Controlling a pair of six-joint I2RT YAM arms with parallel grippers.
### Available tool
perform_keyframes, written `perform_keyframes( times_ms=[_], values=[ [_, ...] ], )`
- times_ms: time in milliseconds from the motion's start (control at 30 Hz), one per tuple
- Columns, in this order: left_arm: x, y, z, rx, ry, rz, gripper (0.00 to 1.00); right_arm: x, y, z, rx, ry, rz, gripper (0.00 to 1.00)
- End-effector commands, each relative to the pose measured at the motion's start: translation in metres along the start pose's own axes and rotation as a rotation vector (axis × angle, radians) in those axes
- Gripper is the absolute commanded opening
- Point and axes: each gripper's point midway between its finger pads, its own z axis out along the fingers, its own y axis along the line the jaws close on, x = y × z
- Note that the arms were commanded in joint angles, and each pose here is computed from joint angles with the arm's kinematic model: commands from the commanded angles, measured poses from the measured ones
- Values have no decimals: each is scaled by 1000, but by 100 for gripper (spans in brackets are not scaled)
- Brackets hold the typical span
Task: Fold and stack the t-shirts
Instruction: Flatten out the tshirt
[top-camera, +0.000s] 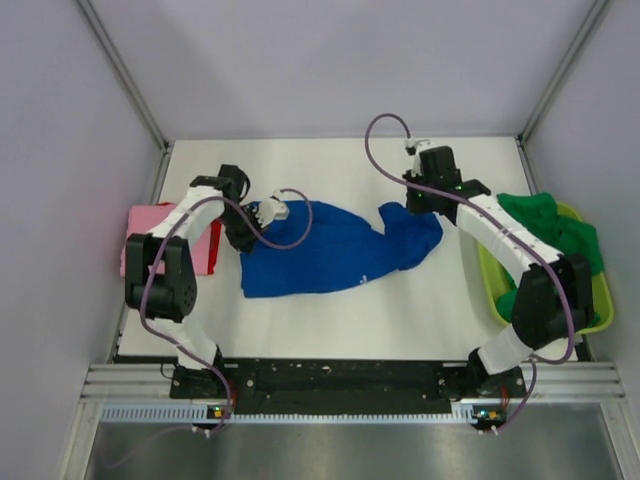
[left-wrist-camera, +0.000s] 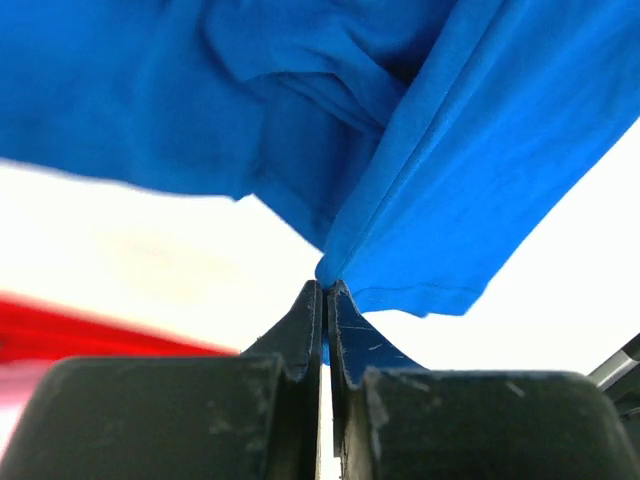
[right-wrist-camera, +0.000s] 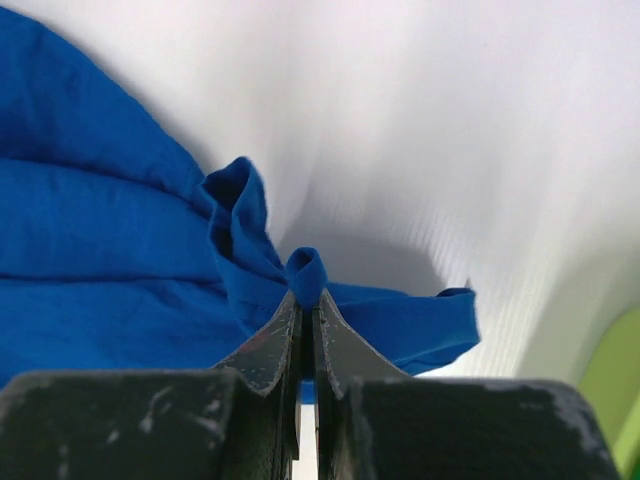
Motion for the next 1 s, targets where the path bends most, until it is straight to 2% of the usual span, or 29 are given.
perform_keyframes(
  times_ms=[0, 167, 333, 467, 600, 767, 967],
  values=[
    [-32, 14, -100, -285, -122, -18, 0, -72, -3, -88, 24, -265, 6, 0],
    [-36, 6, -185, -528, -188, -51, 0, -97, -11, -185, 39, -466, 4, 0],
    [-25, -4, -289, -894, -282, -100, 0, -108, -3, -290, -41, -684, -23, 0],
    [-15, -38, -369, -1113, -397, -112, 0, -107, 9, -363, -131, -805, -56, 0],
    [-8, -77, -418, -1200, -512, -109, 0, -99, 23, -409, -226, -861, -81, 0],
    [-7, -83, -441, -1258, -545, -118, 0, -103, 28, -423, -261, -878, -78, 0],
    [-29, -28, -434, -1313, -506, -152, 0, -153, 2, -365, -62, -826, -43, 0]
  ],
)
